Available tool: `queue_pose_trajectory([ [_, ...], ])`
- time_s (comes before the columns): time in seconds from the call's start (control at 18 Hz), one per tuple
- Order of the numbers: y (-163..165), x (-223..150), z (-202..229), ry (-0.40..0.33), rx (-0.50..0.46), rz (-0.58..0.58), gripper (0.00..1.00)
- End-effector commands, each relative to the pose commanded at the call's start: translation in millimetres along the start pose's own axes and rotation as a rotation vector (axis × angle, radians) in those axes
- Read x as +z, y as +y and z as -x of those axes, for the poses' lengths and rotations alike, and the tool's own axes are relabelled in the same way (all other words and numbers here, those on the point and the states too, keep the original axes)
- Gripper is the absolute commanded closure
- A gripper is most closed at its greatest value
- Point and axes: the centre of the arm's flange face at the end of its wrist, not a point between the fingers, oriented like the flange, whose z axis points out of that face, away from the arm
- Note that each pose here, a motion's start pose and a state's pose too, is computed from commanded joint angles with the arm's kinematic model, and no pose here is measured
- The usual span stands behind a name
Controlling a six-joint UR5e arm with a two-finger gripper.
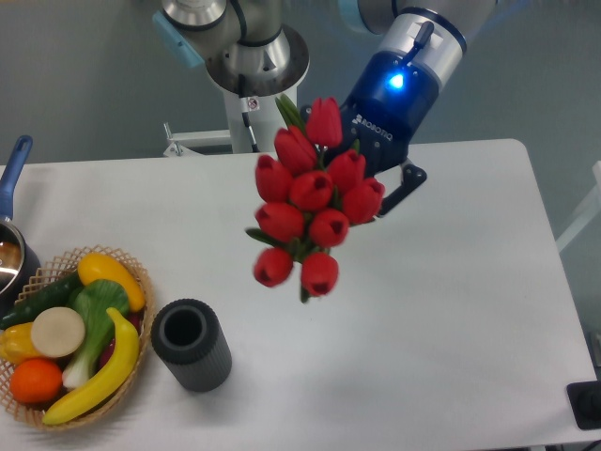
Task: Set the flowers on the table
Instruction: 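Carry the red tulip bunch with the gripper away from the basket, lowering it, then lower the tulips toward the table and open the gripper to release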
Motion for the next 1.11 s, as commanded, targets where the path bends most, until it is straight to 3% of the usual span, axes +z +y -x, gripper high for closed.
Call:
queue_pose_trajectory([
  [0.22, 29, 5, 11, -0.142, -0.012, 0.173, 0.49],
  [0.56, 69, 9, 15, -0.267, -0.042, 0.394, 0.49],
  [0.83, 124, 21, 13, -0.318, -0.032, 0.613, 0.49],
  [1.11, 160, 38, 21, -0.334, -0.054, 0.738, 0.49],
])
